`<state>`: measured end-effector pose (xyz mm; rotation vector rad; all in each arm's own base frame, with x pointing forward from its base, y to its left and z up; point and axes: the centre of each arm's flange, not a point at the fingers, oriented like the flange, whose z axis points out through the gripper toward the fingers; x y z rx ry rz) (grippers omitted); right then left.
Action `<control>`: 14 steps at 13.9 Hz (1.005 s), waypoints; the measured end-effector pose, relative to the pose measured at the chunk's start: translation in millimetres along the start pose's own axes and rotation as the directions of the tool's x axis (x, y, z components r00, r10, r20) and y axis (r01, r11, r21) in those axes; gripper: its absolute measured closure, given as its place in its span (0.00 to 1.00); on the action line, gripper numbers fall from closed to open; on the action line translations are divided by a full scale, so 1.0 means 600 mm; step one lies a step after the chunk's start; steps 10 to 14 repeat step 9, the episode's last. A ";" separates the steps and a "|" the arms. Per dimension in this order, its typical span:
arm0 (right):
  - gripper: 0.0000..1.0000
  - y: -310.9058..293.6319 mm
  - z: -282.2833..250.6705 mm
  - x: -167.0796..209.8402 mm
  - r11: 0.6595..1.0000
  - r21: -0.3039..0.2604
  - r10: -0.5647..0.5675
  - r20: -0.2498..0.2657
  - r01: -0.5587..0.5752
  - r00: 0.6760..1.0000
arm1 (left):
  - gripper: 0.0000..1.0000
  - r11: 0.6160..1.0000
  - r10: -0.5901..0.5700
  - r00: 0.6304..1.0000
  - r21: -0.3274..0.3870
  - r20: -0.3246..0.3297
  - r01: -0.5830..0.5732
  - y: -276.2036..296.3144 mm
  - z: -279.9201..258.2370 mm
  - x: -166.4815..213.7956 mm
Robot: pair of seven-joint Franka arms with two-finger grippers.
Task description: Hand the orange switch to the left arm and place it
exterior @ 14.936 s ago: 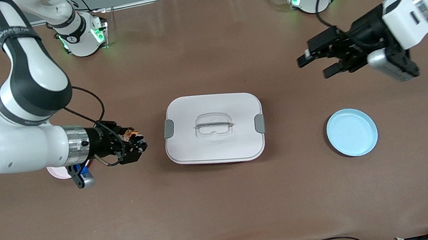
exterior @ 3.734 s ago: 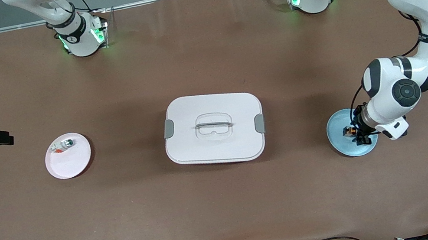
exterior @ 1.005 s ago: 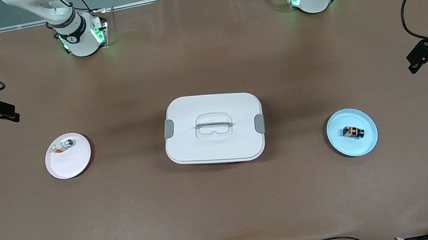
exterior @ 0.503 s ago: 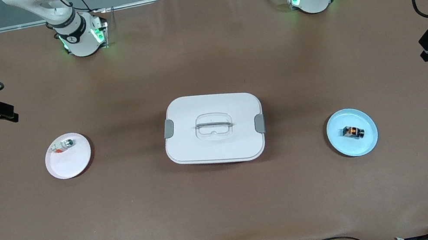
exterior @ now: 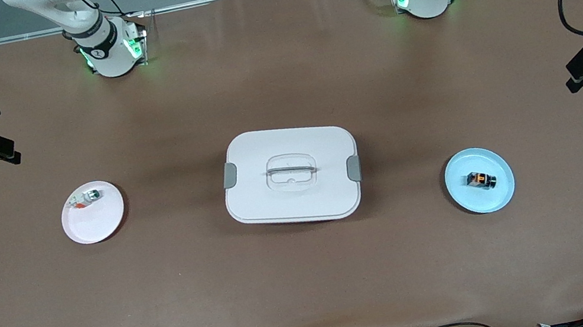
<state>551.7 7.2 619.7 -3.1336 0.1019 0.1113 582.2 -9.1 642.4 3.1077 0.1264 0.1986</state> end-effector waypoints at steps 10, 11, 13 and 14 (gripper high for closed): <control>0.00 -0.002 0.008 -0.025 0.999 0.003 0.050 -0.039 -0.050 0.998 | 0.00 1.000 -0.002 1.000 -0.002 -0.003 0.002 -0.004 -0.020 -0.006; 0.00 -0.002 0.008 -0.025 0.999 0.003 0.050 -0.039 -0.050 0.998 | 0.00 1.000 -0.002 1.000 -0.002 -0.003 0.002 -0.004 -0.020 -0.006; 0.00 -0.002 0.008 -0.025 0.999 0.003 0.050 -0.039 -0.050 0.998 | 0.00 1.000 -0.002 1.000 -0.002 -0.003 0.002 -0.004 -0.020 -0.006; 0.00 -0.002 0.008 -0.025 0.999 0.003 0.050 -0.039 -0.050 0.998 | 0.00 1.000 -0.002 1.000 -0.002 -0.003 0.002 -0.004 -0.020 -0.006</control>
